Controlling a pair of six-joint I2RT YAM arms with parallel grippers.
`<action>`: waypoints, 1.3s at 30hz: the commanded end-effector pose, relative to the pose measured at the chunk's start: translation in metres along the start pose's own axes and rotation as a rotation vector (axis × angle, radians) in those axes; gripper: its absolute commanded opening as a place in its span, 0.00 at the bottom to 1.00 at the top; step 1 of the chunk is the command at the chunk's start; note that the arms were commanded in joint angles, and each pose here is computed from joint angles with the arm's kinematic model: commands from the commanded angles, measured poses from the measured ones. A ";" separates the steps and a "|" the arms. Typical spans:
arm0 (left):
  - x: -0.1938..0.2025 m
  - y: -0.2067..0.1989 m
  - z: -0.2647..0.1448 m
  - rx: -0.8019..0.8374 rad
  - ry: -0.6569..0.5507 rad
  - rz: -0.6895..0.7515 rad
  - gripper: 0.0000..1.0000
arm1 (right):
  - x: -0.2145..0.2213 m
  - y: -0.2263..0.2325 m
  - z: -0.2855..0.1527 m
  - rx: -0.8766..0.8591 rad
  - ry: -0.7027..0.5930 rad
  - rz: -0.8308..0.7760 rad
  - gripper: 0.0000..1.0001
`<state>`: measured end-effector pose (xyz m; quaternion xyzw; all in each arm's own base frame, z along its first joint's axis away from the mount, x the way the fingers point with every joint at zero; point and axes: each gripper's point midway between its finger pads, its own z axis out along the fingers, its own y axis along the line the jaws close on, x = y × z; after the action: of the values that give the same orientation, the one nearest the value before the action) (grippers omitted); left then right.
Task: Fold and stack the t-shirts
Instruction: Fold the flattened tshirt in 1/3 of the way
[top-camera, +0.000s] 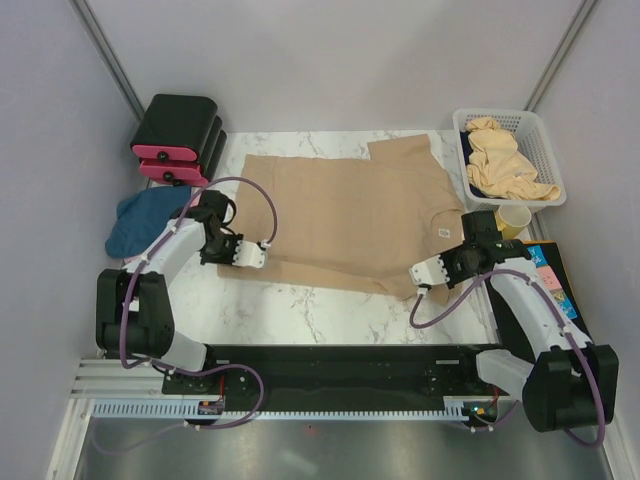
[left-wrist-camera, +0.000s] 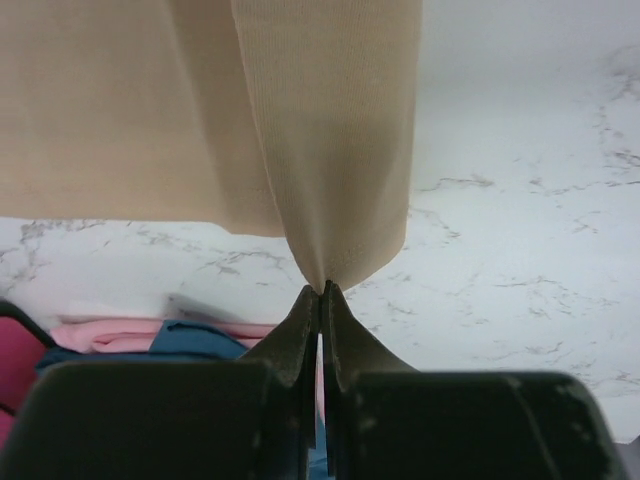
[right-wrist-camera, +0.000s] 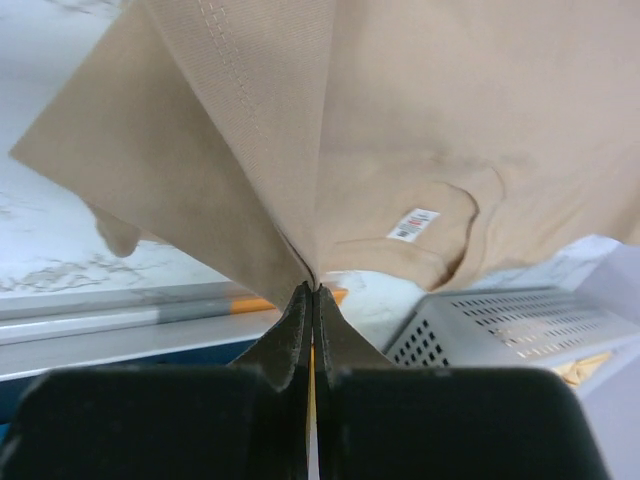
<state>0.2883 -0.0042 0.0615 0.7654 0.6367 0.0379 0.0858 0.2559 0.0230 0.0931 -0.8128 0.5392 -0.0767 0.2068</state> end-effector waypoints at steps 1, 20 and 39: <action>0.004 0.018 -0.005 -0.058 -0.004 -0.055 0.02 | 0.015 -0.048 -0.015 0.130 0.051 0.017 0.00; 0.010 0.078 0.003 -0.214 0.008 -0.046 0.02 | 0.058 -0.146 -0.004 0.347 0.156 0.028 0.00; 0.015 0.123 0.011 -0.282 0.025 -0.031 0.02 | 0.077 -0.210 0.000 0.528 0.191 0.018 0.00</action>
<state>0.3987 -0.0123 0.0632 0.7458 0.6327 0.1209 0.1697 0.4364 0.0249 0.1386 -0.7432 0.5359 -0.2404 0.3204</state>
